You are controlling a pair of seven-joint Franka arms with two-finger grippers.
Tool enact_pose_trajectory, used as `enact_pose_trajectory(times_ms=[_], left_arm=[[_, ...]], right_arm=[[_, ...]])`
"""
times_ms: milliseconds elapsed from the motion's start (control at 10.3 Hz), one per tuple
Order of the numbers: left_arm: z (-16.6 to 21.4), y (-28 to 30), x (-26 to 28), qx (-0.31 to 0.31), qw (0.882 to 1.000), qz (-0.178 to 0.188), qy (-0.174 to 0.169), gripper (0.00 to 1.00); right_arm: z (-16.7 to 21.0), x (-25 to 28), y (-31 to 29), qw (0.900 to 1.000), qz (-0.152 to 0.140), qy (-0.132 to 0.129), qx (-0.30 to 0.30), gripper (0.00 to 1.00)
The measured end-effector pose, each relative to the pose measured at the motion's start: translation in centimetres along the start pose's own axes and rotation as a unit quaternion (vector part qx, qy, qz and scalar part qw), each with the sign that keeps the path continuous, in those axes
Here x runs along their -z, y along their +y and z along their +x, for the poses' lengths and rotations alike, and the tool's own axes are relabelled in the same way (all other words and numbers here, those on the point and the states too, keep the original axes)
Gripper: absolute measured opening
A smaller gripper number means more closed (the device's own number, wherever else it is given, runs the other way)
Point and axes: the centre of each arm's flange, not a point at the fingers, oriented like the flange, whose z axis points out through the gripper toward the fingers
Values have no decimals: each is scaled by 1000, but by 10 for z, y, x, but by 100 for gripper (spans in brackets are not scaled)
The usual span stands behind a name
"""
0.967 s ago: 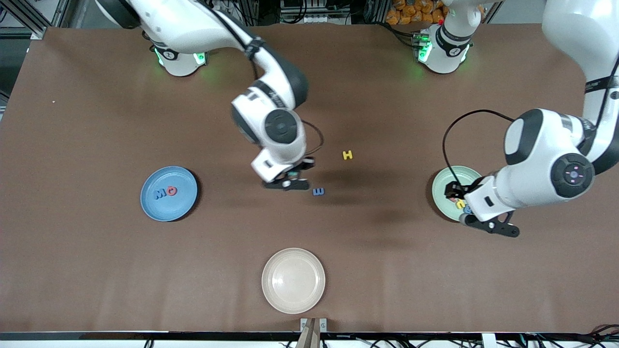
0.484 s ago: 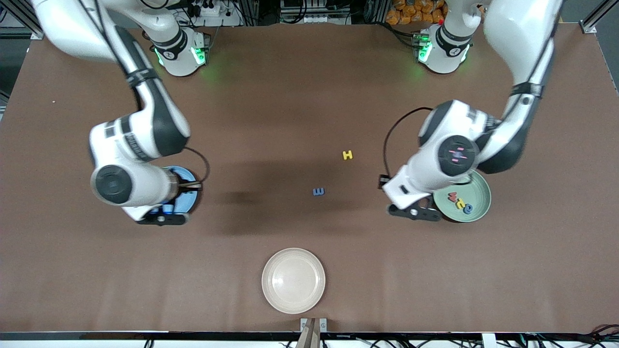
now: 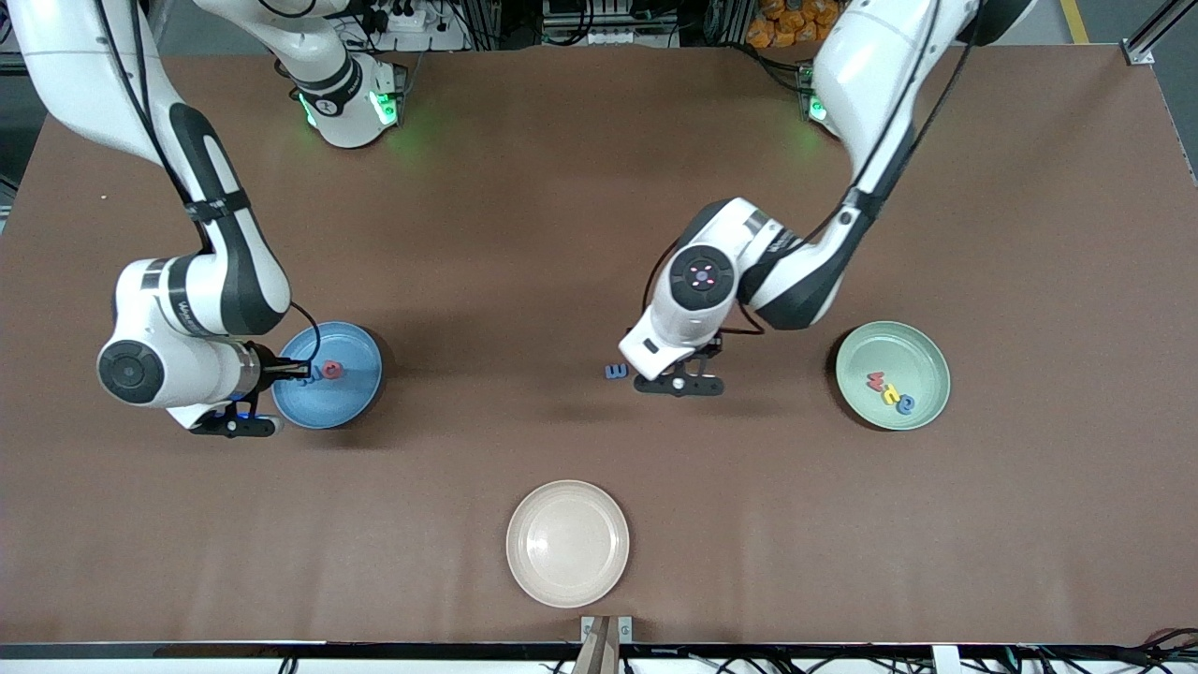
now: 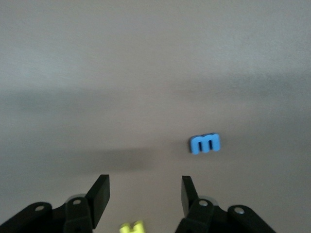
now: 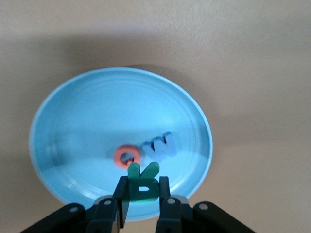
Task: Sort uppercase to blue plate, lowercase to green plate
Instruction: 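Carry the R to the blue plate while the left gripper reaches the m, then release the R on the blue plate while the left gripper lowers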
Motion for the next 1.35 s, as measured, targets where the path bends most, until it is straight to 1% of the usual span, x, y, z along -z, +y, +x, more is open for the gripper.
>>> enact_pose_trajectory(times_ms=[193, 290, 387, 484, 677, 774, 870, 967, 1160, 1354], left_arm=[[-2, 13, -29, 24, 1000, -11, -1, 70], [0, 17, -36, 37, 999, -9, 1, 71], [1, 22, -38, 48, 999, -6, 8, 71], [2, 28, -37, 59, 998, -4, 16, 73], [3, 38, -38, 77, 997, -6, 24, 71], [3, 41, -40, 80, 996, -3, 28, 72], [1, 44, -47, 78, 997, 2, 29, 71], [-2, 49, -55, 74, 997, 7, 29, 71], [-8, 59, -70, 65, 997, 18, 33, 71], [-11, 67, -76, 58, 997, 21, 37, 71]], right_arm=[[-2, -16, -4, 1000, 0, 2, 3, 30], [-2, -14, -5, 1000, 0, 5, 4, 40], [-2, -7, -5, 1000, 1, 9, 4, 53], [-3, 7, -2, 1000, 0, 12, 2, 64], [-10, 63, 10, 1000, -3, 17, -8, 89], [-16, 99, 13, 1000, -3, 29, -10, 100], [-25, 136, 15, 999, -2, 45, -12, 100], [-34, 168, 17, 998, -2, 54, -13, 100], [-49, 219, 6, 998, -2, 63, -5, 100], [-60, 257, -15, 997, -3, 73, 10, 100]])
